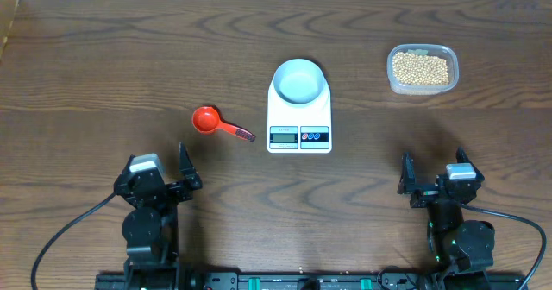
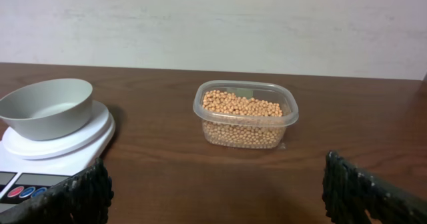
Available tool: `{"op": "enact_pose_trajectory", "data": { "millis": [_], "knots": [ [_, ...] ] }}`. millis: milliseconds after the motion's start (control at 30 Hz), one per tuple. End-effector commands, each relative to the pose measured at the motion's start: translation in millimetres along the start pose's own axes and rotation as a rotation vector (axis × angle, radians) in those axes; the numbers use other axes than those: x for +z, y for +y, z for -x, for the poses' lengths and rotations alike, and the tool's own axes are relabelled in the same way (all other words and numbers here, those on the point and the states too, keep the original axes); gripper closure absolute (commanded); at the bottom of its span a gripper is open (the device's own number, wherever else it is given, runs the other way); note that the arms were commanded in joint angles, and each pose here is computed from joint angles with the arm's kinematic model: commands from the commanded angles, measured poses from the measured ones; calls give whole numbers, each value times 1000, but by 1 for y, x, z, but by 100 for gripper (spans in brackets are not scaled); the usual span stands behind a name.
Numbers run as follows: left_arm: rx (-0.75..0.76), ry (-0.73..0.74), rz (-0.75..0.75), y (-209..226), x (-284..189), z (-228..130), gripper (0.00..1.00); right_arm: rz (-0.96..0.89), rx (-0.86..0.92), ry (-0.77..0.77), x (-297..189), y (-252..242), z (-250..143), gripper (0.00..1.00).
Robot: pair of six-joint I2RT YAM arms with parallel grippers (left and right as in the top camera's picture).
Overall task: Scoop item into bowl and weigh 50g on scale
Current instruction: 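Raise the left arm and move the left gripper toward the red scoop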
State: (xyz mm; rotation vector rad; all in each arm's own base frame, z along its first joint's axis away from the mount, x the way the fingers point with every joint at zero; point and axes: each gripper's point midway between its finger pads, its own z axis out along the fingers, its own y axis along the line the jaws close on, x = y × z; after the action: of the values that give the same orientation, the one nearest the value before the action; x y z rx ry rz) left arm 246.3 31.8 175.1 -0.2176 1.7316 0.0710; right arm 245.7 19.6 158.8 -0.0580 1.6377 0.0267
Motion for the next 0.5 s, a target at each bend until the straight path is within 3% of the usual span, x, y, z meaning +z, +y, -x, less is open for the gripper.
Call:
{"op": "enact_pose_trajectory", "data": {
  "millis": [0,467],
  "knots": [
    [-12,-26,35,5,-1,23,2,-4,-12,-2,0,0,0,1],
    [-2,12,40,2,6,36,2,-4,-12,-2,0,0,0,1]
  ]
}}
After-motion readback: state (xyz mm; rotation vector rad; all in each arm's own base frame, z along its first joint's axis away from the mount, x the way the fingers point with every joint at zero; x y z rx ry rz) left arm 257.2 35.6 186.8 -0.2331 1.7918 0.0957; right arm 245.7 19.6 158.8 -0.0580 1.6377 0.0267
